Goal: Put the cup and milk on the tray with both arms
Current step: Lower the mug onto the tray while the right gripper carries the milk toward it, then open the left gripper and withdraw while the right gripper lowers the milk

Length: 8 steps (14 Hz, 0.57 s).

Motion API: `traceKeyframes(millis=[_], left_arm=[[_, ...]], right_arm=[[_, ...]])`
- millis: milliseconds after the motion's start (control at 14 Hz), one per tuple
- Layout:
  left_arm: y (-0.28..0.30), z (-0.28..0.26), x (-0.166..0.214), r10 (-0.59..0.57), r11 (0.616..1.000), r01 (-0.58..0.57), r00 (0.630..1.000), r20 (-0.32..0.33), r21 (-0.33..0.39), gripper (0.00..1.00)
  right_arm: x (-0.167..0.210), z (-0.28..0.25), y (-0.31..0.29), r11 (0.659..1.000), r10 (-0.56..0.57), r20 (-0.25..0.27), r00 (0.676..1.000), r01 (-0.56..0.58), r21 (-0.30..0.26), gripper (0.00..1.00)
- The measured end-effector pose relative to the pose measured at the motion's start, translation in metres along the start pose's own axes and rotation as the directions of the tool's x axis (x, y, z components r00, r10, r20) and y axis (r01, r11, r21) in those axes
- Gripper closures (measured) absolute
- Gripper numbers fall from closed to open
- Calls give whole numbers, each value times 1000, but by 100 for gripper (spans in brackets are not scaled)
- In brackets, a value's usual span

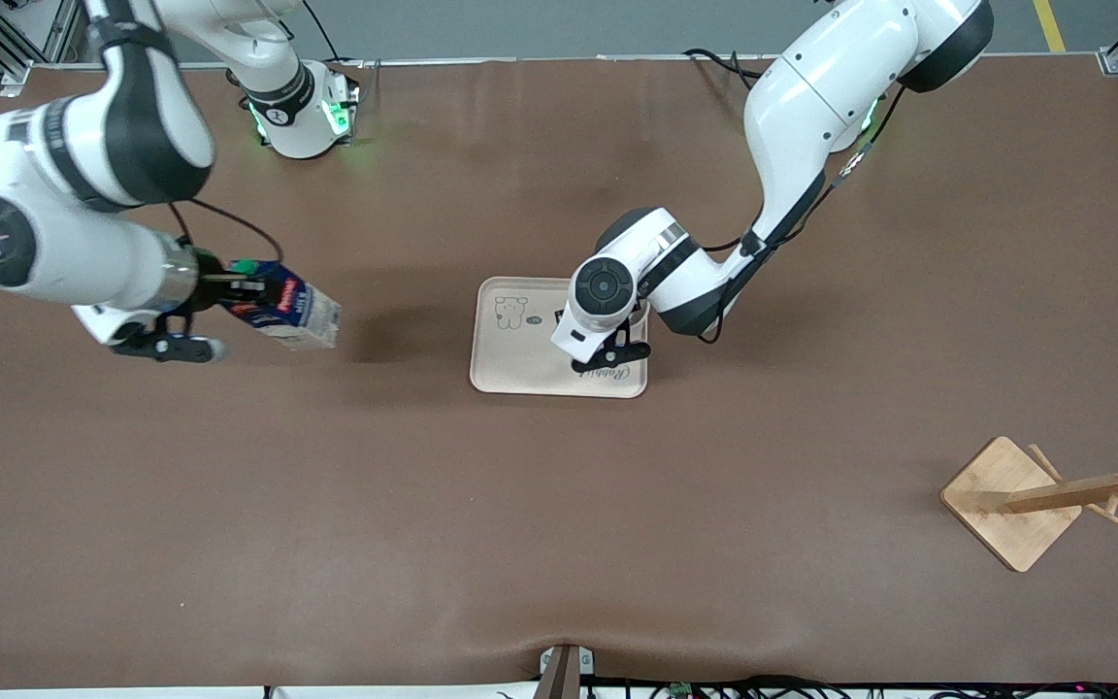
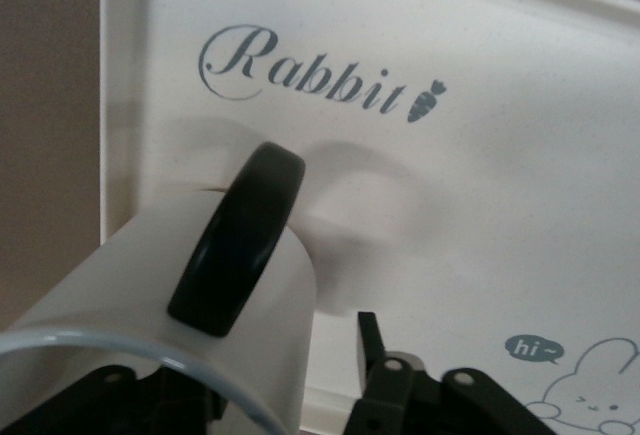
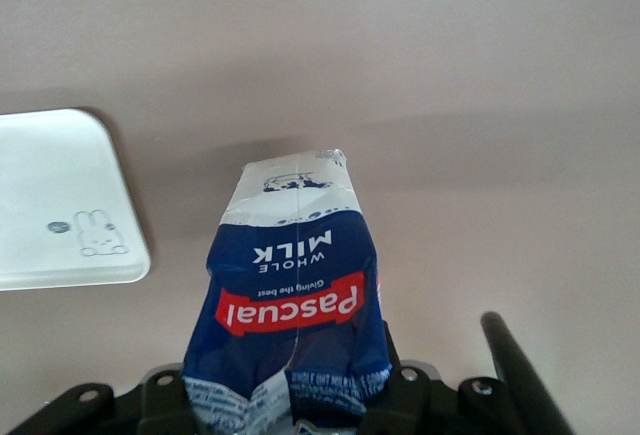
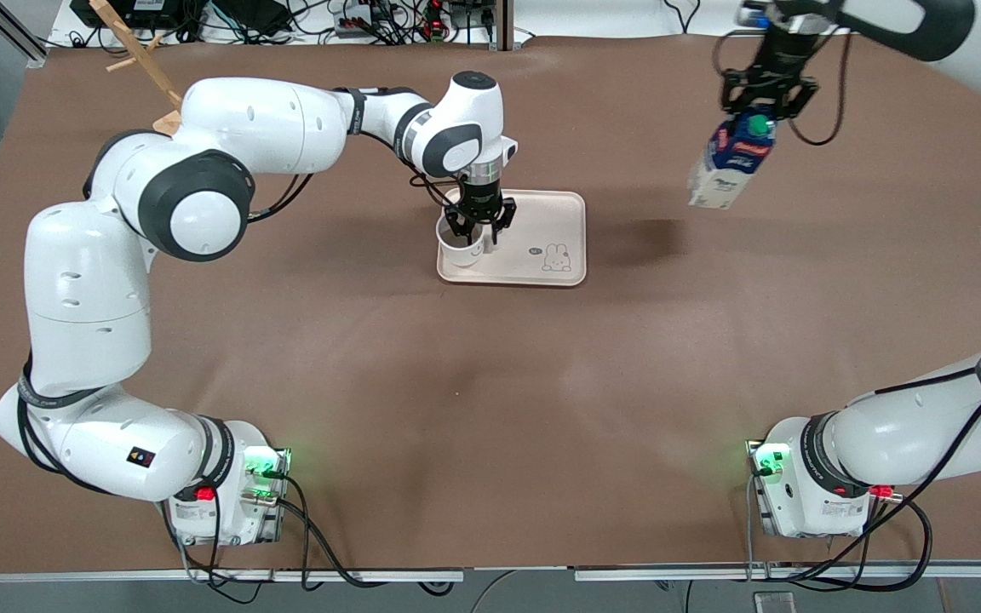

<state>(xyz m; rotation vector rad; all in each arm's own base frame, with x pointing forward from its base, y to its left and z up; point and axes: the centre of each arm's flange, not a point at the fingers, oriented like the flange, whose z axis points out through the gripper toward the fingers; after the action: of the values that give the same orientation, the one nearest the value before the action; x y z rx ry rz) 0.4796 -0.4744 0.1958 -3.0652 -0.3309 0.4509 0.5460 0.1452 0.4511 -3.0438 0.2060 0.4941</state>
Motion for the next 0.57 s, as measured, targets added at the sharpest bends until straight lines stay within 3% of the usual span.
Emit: traceKeyframes(millis=[286, 571], left_arm=[[0, -10, 4, -6, 1000, 6, 1000, -4, 0, 2], [-3, -28, 11, -18, 1000, 18, 1000, -5, 9, 0]], right_arm=[[-28, 15, -73, 999, 5, 36, 999, -6, 44, 39], [-39, 51, -137, 999, 4, 20, 1000, -4, 41, 39]])
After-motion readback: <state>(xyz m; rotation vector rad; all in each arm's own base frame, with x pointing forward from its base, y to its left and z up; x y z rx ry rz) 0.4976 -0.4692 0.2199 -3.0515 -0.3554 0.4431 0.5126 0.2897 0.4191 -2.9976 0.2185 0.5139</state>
